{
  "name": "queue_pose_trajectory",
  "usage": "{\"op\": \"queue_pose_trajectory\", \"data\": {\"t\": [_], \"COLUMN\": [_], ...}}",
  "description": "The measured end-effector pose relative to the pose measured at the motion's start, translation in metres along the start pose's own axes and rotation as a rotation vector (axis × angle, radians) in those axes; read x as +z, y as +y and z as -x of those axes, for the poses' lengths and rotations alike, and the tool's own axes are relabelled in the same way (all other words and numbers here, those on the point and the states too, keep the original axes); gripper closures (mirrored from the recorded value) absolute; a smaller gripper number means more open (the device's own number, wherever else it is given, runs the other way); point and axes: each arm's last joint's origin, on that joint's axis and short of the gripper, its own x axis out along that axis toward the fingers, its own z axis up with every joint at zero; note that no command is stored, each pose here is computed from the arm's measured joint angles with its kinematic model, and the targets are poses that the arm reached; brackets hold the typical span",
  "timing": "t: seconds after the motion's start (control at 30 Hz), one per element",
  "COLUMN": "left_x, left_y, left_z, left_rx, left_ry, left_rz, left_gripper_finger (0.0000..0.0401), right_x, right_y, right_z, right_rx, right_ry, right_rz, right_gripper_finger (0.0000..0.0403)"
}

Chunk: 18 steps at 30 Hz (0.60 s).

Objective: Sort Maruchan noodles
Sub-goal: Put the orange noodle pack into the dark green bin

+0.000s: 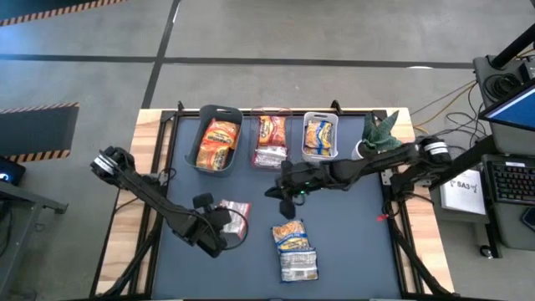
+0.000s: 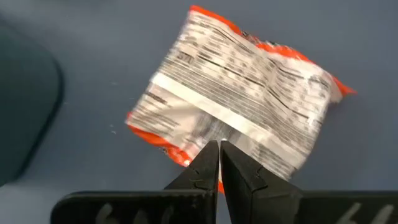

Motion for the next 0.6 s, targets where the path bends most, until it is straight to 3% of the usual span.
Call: {"op": "queue_pose_trajectory", "data": {"t": [0.33, 0.6], "left_x": [-0.022, -0.050], "left_y": [-0.006, -0.004], "left_z": [0.012, -0.011], "left_rx": [-0.079, -0.117], "left_ry": [-0.082, -0.128], "left_rz": [-0.051, -0.026], "left_gripper_finger": [0.0401, 0.0401], "right_x": [-0.011, -0.014], "right_y": [-0.002, -0.005], "right_z": [-0.070, -0.105], "right_rx": [0.046, 0.025], "right_ry": [0.150, 0.173], "right_rz": [-0.131, -0.134], "right_gripper_finger": [0.0394, 0.0394]}}
